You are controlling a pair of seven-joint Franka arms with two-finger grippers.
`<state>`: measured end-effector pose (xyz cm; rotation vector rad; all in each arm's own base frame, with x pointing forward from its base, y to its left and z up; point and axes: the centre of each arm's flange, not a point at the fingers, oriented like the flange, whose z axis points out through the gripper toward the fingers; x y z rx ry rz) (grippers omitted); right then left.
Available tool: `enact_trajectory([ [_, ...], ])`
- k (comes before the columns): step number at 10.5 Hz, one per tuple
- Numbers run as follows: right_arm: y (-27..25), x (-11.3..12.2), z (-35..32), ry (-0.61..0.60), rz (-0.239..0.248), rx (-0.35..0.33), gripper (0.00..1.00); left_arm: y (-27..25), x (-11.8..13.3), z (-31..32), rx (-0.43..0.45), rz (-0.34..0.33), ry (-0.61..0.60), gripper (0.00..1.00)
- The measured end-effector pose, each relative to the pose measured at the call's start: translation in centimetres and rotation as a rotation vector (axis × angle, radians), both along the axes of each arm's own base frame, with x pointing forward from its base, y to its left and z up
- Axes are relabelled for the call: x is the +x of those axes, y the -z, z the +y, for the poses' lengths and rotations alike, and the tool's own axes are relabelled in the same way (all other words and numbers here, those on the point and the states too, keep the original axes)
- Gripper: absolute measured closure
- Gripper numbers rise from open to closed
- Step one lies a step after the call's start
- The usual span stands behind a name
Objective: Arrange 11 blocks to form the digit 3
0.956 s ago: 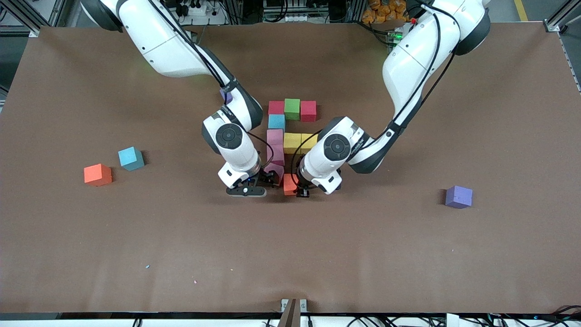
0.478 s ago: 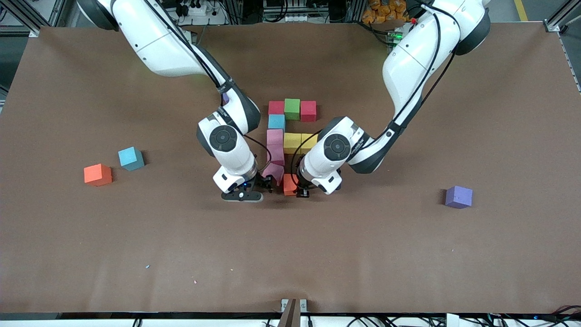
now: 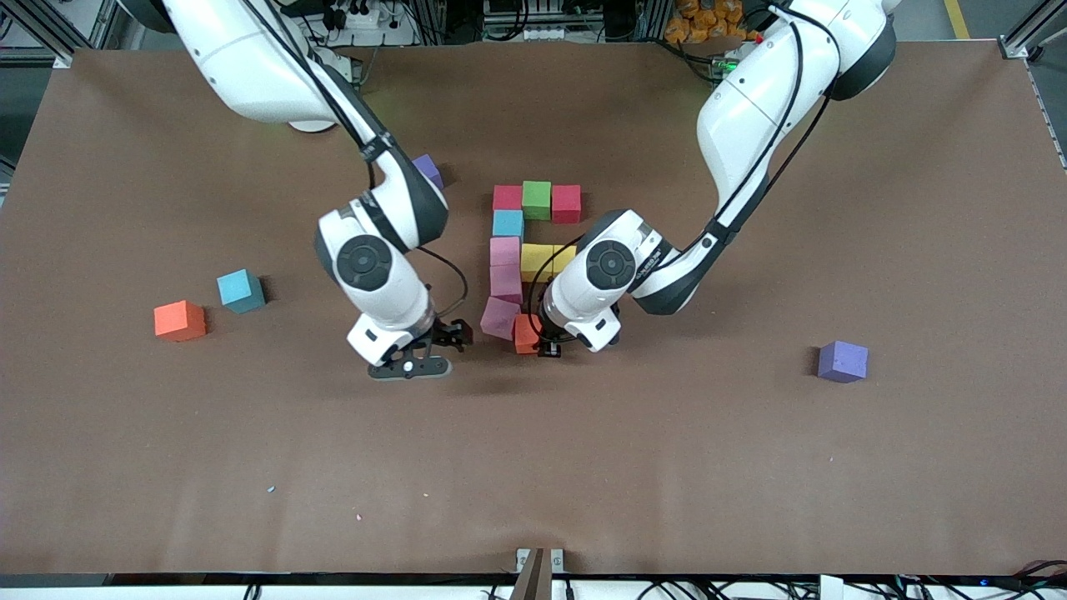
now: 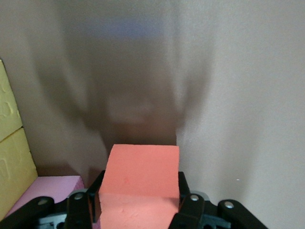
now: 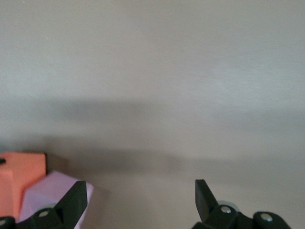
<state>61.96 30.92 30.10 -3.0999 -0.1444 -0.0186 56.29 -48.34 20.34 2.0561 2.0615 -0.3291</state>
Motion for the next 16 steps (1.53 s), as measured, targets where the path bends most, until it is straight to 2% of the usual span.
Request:
enact_trajectory([
  [1, -2.1, 0.3, -2.4, -0.026, 0.041, -0.002, 0.0, 0.1, 0.0, 0.0, 0.001, 0.001, 0.0, 0.41],
  [3, -6.7, 0.9, -7.9, -0.084, 0.089, -0.008, 0.0, 0.3, -0.1, 0.2, 0.012, 0.012, 0.003, 0.41],
  [4, -8.9, 1.0, -10.7, -0.108, 0.102, -0.005, 0.0, 0.4, -0.2, 0.2, 0.019, 0.019, 0.005, 0.41],
  [7, -14.9, 1.1, -20.2, -0.048, 0.091, 0.0, 0.0, 0.6, -0.4, 0.2, 0.027, 0.028, 0.009, 0.41],
  [8, -16.2, 0.8, -23.5, -0.076, 0.1, -0.001, 0.0, 0.6, -0.5, 0.1, 0.027, 0.029, 0.012, 0.41],
  [11, -21.4, -2.0, -32.5, -0.114, 0.124, 0.006, 0.0, 0.7, -1.1, -0.3, 0.031, 0.033, 0.022, 0.41],
  [13, -27.4, -6.0, -36.4, -0.077, 0.135, 0.016, 0.0, 0.7, -1.2, -0.3, 0.039, 0.041, 0.026, 0.41],
  [15, -33.2, -9.1, -37.9, -0.054, 0.121, -0.009, 0.0, 0.7, -1.3, -0.3, 0.051, 0.053, 0.031, 0.41],
  [16, -35.3, -9.7, -37.9, -0.051, 0.1, -0.025, 0.0, 0.7, -1.4, -0.3, 0.053, 0.055, 0.032, 0.41],
])
